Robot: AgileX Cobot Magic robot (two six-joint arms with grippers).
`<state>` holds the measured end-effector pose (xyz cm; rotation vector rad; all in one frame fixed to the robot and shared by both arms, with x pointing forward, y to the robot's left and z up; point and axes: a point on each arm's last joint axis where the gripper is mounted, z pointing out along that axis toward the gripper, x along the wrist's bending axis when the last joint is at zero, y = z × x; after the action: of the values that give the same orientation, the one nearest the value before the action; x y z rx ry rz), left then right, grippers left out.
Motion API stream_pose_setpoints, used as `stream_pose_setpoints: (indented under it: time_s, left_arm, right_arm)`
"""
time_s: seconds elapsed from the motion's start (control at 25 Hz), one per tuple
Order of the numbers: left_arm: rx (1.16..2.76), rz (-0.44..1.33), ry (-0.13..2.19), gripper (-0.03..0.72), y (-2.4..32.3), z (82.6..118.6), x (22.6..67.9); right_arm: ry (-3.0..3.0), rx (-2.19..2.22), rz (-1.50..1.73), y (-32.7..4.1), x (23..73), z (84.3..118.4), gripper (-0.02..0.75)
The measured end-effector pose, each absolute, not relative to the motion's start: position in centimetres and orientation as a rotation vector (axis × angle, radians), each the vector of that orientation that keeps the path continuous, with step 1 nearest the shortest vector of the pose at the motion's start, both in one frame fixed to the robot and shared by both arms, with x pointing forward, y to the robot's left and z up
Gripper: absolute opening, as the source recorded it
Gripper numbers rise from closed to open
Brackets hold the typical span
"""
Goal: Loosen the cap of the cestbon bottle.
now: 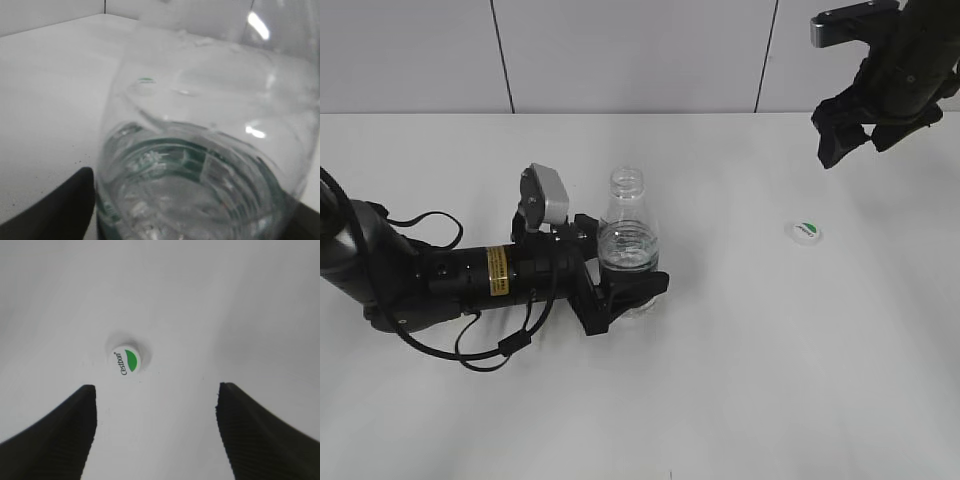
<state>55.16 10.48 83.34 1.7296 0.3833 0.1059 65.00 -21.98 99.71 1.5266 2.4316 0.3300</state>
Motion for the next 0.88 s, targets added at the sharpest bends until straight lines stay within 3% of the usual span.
stream_pose_setpoints:
  time_s: [0.16, 0.44, 0.88]
  left_arm:
    - [1.722, 0.084, 0.412, 0.562, 10.5, 83.3, 55.2]
    - [1.717, 0.089, 0.407, 0.569, 10.5, 83.7, 55.2]
    - [1.652, 0.18, 0.318, 0.569, 10.3, 88.7, 55.7]
  right_arm:
    - [2.445, 1.535, 0.313, -22.0, 64.8, 99.7, 0.566]
    - [2.459, 1.544, 0.294, -22.0, 64.7, 99.6, 0.566]
    - [2.459, 1.544, 0.293, -22.0, 64.7, 99.6, 0.566]
